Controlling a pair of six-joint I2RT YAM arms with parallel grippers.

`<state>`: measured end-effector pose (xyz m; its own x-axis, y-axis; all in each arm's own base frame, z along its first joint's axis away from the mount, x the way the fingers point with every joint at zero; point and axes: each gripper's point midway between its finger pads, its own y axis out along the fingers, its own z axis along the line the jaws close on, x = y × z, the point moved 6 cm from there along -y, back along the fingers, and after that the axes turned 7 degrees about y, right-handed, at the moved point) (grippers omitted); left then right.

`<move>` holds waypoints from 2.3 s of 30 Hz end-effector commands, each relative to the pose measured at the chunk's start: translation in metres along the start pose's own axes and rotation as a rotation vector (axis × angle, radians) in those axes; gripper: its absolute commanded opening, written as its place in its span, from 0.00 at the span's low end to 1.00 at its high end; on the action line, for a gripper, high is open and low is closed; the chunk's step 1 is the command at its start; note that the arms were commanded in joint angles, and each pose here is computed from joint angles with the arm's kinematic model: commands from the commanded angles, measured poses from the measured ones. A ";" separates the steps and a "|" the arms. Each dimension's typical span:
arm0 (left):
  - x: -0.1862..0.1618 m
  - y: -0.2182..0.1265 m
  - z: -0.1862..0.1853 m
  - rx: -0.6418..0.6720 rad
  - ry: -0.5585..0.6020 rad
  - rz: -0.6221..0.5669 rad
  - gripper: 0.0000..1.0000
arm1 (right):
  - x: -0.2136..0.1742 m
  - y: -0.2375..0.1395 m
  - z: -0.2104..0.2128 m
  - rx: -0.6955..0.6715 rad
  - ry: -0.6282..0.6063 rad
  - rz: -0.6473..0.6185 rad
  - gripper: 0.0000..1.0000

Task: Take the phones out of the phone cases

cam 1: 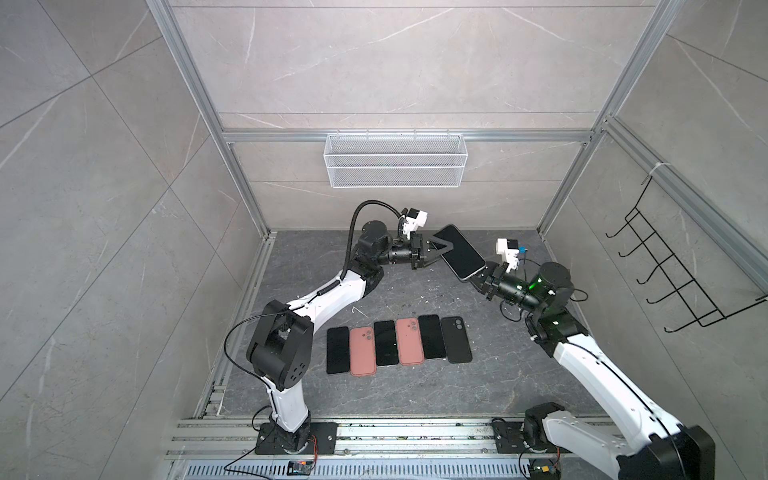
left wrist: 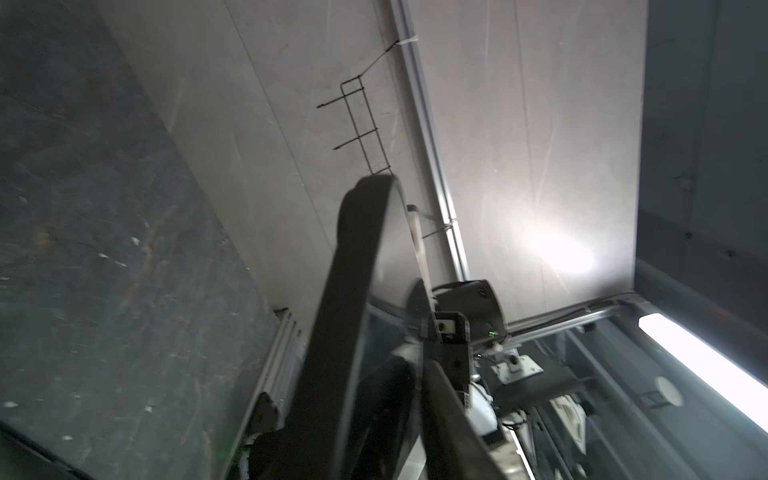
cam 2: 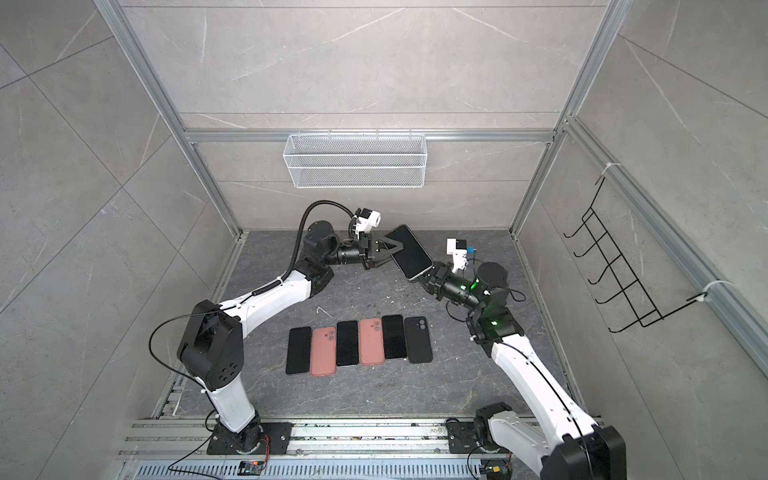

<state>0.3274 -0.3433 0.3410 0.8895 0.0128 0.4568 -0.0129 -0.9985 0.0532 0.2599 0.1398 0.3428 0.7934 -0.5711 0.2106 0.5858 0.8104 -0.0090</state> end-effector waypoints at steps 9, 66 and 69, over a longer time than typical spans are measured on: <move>-0.047 0.050 0.072 0.212 0.060 0.076 0.63 | -0.031 -0.055 -0.087 -0.396 0.081 -0.167 0.00; -0.155 0.092 0.074 0.626 0.766 0.477 0.57 | -0.038 -0.057 -0.152 -0.490 0.259 -0.236 0.00; -0.158 0.097 0.080 0.716 0.824 0.485 0.49 | -0.039 -0.058 -0.152 -0.475 0.276 -0.238 0.00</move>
<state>0.2171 -0.4388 0.2071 0.3516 -0.5719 0.7412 0.1260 -0.7556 -0.6428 0.2163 0.0885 0.1681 0.5819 -0.8132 -0.0040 0.6843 0.4923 -0.5379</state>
